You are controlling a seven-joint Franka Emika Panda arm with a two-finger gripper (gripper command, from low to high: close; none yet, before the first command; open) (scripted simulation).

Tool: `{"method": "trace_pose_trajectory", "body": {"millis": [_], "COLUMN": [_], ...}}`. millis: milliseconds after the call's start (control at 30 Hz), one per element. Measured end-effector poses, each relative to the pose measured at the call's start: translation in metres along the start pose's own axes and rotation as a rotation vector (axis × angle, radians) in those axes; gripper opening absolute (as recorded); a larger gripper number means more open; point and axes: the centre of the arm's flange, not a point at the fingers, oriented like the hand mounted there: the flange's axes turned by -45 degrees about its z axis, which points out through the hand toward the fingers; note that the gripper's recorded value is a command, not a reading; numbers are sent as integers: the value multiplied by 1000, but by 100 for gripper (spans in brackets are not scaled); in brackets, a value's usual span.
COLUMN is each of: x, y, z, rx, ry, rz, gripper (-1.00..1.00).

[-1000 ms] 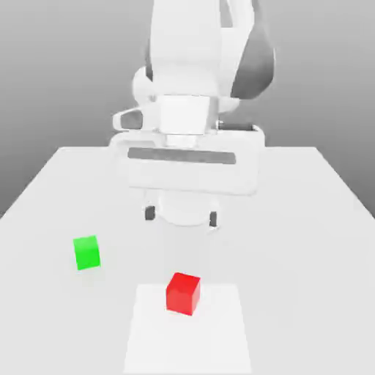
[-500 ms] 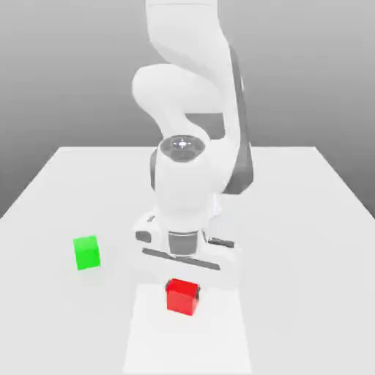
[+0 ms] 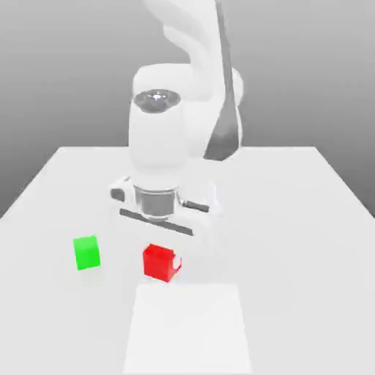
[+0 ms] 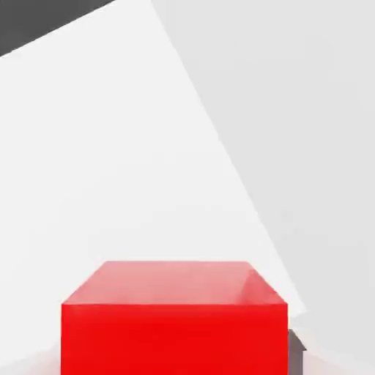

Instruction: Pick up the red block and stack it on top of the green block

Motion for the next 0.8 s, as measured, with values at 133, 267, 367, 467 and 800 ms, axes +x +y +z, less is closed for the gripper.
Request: {"method": "trace_pose_trajectory", "body": {"millis": [133,267,367,467,800], "x": [6,-1,-14,-17,-20], "y": [64,124,164,175,176], "z": [-9,-15,-17,-4,45], "rx": [-6,0,12,24,22], "ry": [0,-7,-16,-22,-21], "rz": [221,440,604,654,663], "gripper": [-100,-100,-100,-100,100]}}
